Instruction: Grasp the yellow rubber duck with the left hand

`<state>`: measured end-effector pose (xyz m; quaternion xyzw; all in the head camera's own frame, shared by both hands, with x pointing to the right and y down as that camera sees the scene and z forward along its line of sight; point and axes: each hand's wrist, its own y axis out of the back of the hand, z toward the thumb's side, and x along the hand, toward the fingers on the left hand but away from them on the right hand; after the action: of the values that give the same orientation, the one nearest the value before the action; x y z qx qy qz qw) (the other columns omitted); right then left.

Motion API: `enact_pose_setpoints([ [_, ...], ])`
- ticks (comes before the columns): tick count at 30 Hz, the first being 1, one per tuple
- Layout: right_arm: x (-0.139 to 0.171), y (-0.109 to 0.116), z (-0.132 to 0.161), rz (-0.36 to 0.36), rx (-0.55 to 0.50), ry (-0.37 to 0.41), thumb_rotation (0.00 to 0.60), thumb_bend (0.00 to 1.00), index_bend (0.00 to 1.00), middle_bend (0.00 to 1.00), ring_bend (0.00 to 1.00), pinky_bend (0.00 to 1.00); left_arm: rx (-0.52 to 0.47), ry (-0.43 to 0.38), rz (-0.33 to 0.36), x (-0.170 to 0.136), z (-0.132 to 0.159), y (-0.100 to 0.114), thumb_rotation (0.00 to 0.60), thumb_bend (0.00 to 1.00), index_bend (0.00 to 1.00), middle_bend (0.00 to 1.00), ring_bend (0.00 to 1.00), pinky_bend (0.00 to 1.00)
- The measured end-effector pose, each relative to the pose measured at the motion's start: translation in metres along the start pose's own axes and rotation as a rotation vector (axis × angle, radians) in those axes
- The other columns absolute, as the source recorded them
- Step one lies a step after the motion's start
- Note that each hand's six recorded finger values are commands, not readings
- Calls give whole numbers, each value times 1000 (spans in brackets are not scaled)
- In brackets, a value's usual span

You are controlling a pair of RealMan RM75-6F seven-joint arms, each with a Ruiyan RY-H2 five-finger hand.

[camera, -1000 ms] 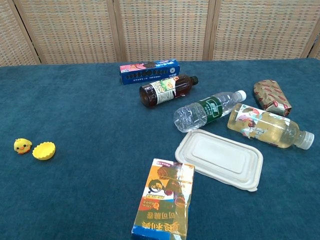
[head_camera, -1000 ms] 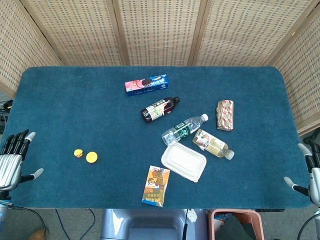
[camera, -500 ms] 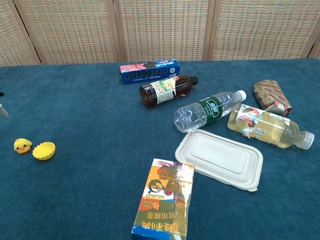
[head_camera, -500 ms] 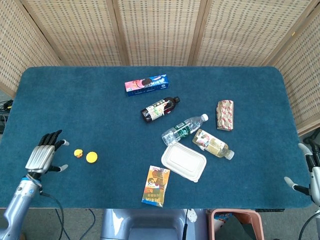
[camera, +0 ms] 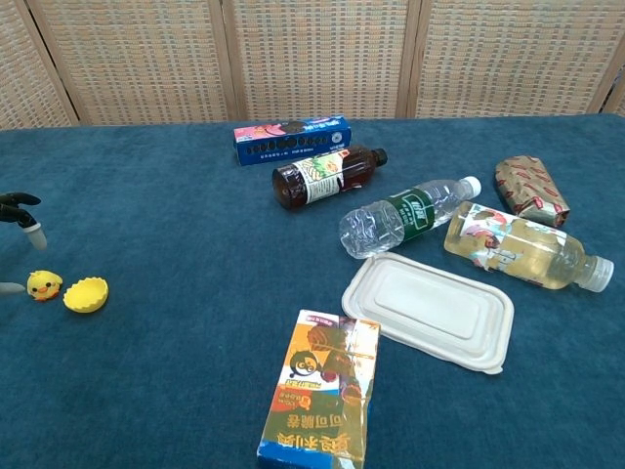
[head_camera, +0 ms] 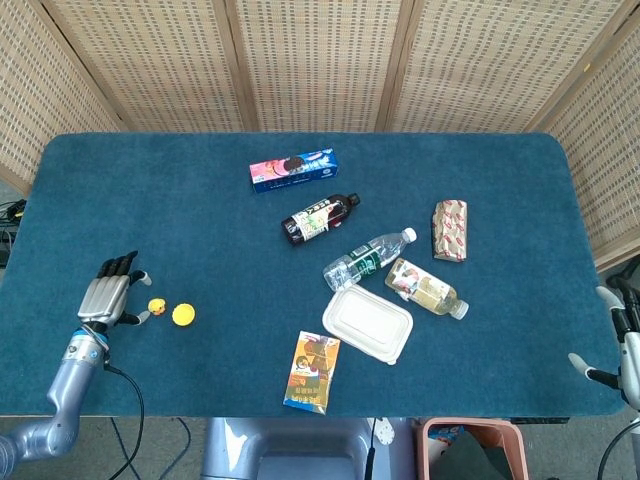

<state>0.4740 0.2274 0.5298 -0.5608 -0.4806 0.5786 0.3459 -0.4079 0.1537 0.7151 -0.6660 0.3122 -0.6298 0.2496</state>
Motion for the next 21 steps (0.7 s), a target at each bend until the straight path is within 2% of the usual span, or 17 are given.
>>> enact_pose_setpoints([
  [11, -1, -2, -2, 8, 0, -9, 600, 0, 0, 0, 0, 0, 15, -16, -35, 4, 10, -6, 600, 246, 418, 0, 0, 0],
  [21, -2, -4, -5, 13, -2, -18, 600, 0, 0, 0, 0, 0, 30, -11, -56, 8, 15, -13, 600, 296, 529, 0, 0, 0],
])
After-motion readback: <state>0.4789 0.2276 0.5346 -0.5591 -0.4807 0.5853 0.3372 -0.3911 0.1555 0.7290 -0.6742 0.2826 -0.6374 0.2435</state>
